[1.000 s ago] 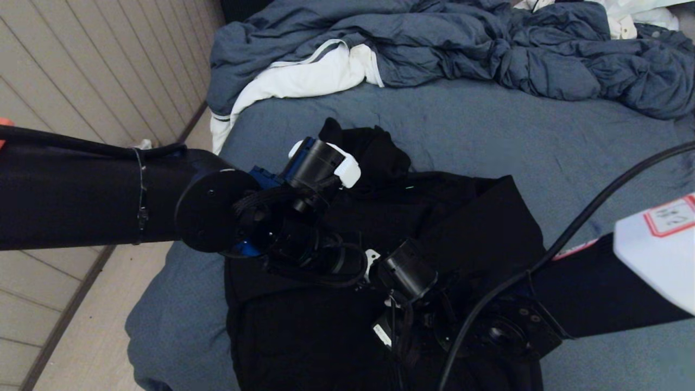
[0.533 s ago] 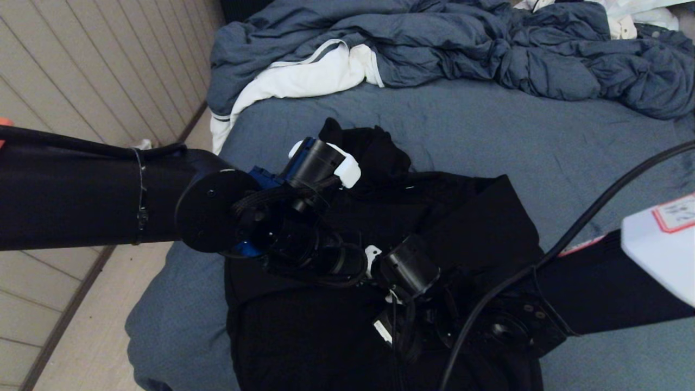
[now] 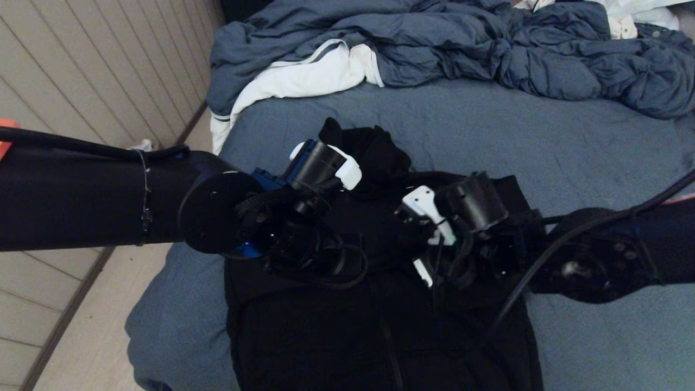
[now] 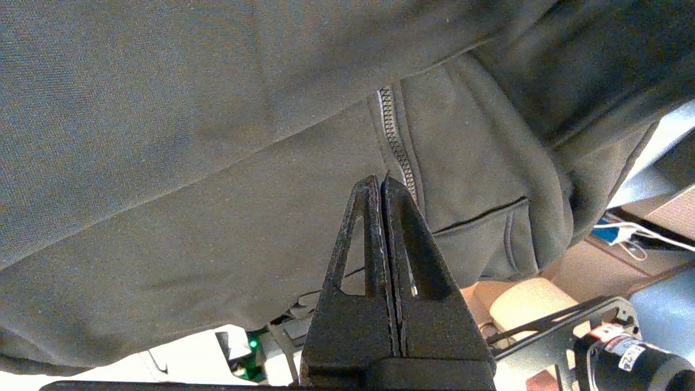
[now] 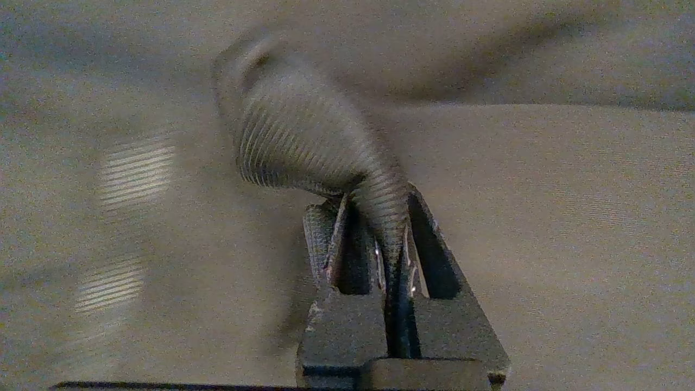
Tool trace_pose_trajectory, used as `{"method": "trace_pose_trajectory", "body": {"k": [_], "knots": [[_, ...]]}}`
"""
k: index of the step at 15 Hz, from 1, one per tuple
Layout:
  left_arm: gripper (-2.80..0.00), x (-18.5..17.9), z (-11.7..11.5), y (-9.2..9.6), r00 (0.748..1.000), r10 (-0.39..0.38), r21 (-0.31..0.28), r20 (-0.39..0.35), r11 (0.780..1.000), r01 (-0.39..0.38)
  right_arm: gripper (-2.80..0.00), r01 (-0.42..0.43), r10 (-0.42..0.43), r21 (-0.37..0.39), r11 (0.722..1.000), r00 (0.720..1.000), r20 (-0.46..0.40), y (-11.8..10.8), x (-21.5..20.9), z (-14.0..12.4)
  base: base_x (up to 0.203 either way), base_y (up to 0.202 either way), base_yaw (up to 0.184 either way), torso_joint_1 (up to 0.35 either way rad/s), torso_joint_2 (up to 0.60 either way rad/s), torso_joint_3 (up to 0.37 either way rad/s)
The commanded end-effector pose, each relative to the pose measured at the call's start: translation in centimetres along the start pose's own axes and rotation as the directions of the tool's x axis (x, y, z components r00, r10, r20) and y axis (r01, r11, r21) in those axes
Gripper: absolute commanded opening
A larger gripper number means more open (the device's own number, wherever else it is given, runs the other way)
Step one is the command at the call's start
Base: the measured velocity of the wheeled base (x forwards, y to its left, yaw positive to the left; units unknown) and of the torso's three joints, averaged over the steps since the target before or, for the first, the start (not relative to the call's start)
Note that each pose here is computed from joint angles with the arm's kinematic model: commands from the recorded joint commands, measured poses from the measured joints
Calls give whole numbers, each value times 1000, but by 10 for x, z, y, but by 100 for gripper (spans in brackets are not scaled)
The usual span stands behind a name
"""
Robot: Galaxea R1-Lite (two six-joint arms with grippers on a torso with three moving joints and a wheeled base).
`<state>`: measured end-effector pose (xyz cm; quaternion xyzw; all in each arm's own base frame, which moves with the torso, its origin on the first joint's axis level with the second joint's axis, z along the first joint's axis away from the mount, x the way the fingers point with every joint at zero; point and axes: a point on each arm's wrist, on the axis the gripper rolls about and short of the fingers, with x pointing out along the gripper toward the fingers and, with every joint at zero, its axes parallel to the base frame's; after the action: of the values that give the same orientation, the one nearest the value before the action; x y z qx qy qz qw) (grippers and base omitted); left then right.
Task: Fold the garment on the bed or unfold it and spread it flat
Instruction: Unfold the black sweatshirt
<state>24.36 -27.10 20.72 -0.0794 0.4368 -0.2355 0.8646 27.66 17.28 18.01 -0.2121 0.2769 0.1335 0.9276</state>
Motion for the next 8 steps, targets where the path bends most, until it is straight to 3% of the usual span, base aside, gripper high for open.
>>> {"method": "trace_pose_trajectory", "body": {"k": [1,5,6,8], "knots": [[-280,3,-2,0,1000,5,-1,-10,1000,-5,-280,107,-110,57,993,993,51,-46,-18,7,0,0,0,0,0,0],[-280,4,-3,0,1000,6,2,-15,1000,-6,-280,334,-345,137,932,936,68,-127,-40,8,0,0,0,0,0,0],[-280,4,-3,0,1000,6,2,-15,1000,-6,-280,405,-414,138,904,909,47,-142,-43,6,0,0,0,0,0,0],[-280,5,-4,-1,1000,6,4,-19,1000,-6,-280,571,-574,130,811,819,-19,-167,-44,0,0,0,0,0,0,0]]}}
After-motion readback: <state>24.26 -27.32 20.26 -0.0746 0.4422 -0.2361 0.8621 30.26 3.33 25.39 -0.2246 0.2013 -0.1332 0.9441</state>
